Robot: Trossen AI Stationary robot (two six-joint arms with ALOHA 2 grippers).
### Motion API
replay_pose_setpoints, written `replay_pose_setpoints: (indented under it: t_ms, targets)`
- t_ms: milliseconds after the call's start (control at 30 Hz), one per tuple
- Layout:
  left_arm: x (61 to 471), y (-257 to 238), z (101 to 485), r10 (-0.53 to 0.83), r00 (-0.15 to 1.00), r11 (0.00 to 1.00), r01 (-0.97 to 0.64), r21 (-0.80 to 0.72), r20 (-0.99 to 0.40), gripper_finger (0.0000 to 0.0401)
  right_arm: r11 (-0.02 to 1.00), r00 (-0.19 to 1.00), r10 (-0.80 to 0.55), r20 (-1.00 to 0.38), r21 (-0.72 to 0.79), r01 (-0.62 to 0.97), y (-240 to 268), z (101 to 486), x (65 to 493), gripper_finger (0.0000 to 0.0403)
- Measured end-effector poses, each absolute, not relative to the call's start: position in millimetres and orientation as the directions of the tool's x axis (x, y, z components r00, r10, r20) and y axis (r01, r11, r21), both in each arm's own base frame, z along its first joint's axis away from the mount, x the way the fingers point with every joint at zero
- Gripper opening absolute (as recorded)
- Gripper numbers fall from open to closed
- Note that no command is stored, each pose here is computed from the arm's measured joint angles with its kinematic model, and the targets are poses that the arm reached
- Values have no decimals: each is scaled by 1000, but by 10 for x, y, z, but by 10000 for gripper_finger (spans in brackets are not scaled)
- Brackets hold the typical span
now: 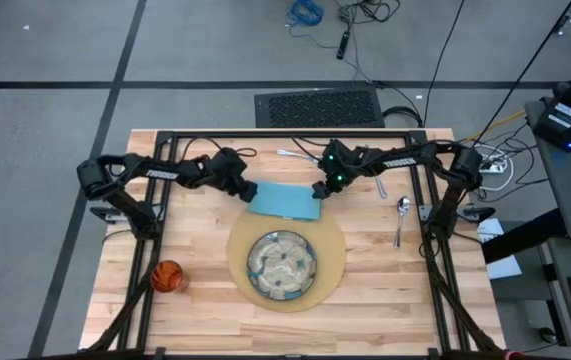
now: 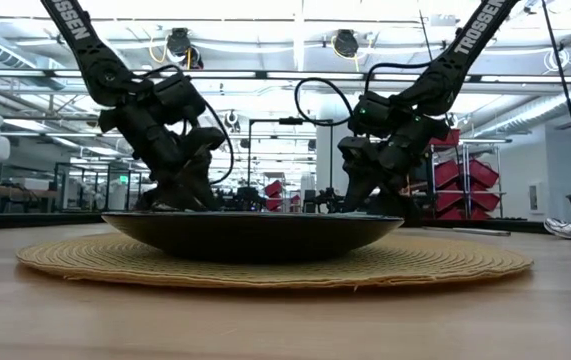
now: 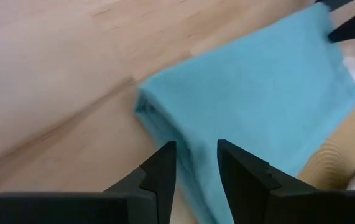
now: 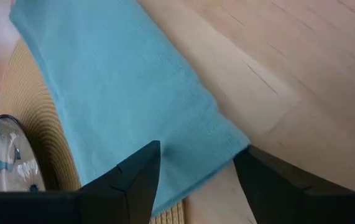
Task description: Set table place
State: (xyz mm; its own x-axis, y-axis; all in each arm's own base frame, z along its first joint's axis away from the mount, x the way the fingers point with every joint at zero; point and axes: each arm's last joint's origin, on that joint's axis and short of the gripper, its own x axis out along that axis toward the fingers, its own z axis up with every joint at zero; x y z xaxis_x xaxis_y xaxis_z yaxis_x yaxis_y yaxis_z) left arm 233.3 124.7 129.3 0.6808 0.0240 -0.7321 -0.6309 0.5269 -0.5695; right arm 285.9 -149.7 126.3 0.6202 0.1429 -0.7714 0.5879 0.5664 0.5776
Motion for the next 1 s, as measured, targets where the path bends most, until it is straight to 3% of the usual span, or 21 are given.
replay_pose_setpoints:
  t_ms: [400, 567, 800, 1000]
  targets:
    - [2385, 1266, 1116, 3, 662, 523, -640, -563, -750, 97, 597, 630, 132, -765, 568, 566, -1506, 1264, 2871, 107]
    - [2385, 1267, 1110, 6, 661, 580, -614, -536, -751, 16, 624, 630, 133, -765, 559, 547, -1505, 1264, 2871, 15]
    - [2417, 1259, 1192, 11, 708, 605, -567, -559, -707, 1, 631, 644, 126, -755, 562, 535, -1508, 1302, 2876, 2]
    - [2395, 1168, 1490, 18, 766, 646, -499, -578, -642, 0, 679, 699, 114, -706, 569, 464, -1478, 1639, 3021, 1]
